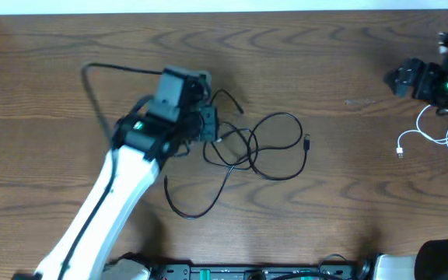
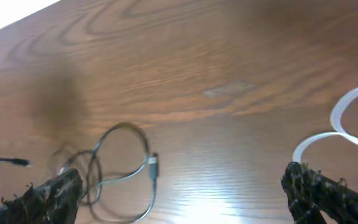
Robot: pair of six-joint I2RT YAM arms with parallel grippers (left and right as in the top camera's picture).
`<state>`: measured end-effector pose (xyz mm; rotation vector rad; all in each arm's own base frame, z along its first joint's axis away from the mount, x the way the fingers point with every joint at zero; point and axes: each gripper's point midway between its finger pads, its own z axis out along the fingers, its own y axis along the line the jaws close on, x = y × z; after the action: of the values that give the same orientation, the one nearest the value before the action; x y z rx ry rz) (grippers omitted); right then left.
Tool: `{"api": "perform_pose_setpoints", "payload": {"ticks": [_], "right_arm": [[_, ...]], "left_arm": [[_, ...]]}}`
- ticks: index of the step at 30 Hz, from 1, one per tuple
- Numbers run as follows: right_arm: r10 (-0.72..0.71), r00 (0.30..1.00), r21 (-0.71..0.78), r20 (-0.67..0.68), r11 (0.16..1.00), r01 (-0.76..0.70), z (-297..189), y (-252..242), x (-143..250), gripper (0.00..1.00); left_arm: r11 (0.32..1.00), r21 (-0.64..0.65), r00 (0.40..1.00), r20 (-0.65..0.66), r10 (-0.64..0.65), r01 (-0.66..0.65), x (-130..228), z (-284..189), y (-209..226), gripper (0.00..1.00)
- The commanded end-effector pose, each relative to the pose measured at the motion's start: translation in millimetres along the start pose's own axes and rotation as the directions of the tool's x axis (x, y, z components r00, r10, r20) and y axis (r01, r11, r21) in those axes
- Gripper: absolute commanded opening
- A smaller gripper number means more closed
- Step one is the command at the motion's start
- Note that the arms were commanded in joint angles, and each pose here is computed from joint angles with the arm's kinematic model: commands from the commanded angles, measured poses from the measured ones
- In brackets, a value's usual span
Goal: Untangle cables
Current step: 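Release the white cable at the right table edge, return right gripper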
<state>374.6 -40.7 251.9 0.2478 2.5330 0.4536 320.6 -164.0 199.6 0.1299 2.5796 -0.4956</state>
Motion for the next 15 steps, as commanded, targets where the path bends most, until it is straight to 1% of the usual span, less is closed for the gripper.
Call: {"api": "perform_pose_setpoints", "payload": {"ticks": [1,3,5,8,9,12,15], "right_arm": [[-0.084,0.992,-0.106,-0.097,0.992,0.073,22,41,28,0.97],[-0.123,0.979,-0.137,-0.163,0.985,0.101,38,57,50,0.94],[-0.155,0.959,-0.169,-0.236,0.979,0.116,57,75,78,0.91],[-0.17,0.939,-0.2,-0.299,0.973,0.112,87,98,114,0.88],[-0.17,0.933,-0.214,-0.317,0.971,0.104,100,110,130,0.87],[-0.139,0.934,-0.219,-0.328,0.973,0.067,121,128,151,0.86],[-0.007,0.939,-0.158,-0.343,0.986,-0.051,147,146,182,0.85]], "left_arm": [[0.993,0.107,0.992,0.118,0.041,-0.053,-11,-46,-24,0.08],[0.991,0.119,0.985,0.168,0.045,-0.065,-16,-61,-28,0.08],[0.997,0.061,0.98,0.196,0.044,-0.057,-19,-65,-18,0.08],[0.999,-0.031,0.985,0.168,0.037,-0.032,-14,-58,0,0.07],[0.998,-0.052,0.994,0.103,0.029,-0.024,-2,-48,6,0.08],[0.996,-0.084,1.0,0.005,-0.004,0.005,16,-31,15,0.08],[0.991,-0.132,0.99,-0.136,-0.045,0.027,41,-10,27,0.08]]}}
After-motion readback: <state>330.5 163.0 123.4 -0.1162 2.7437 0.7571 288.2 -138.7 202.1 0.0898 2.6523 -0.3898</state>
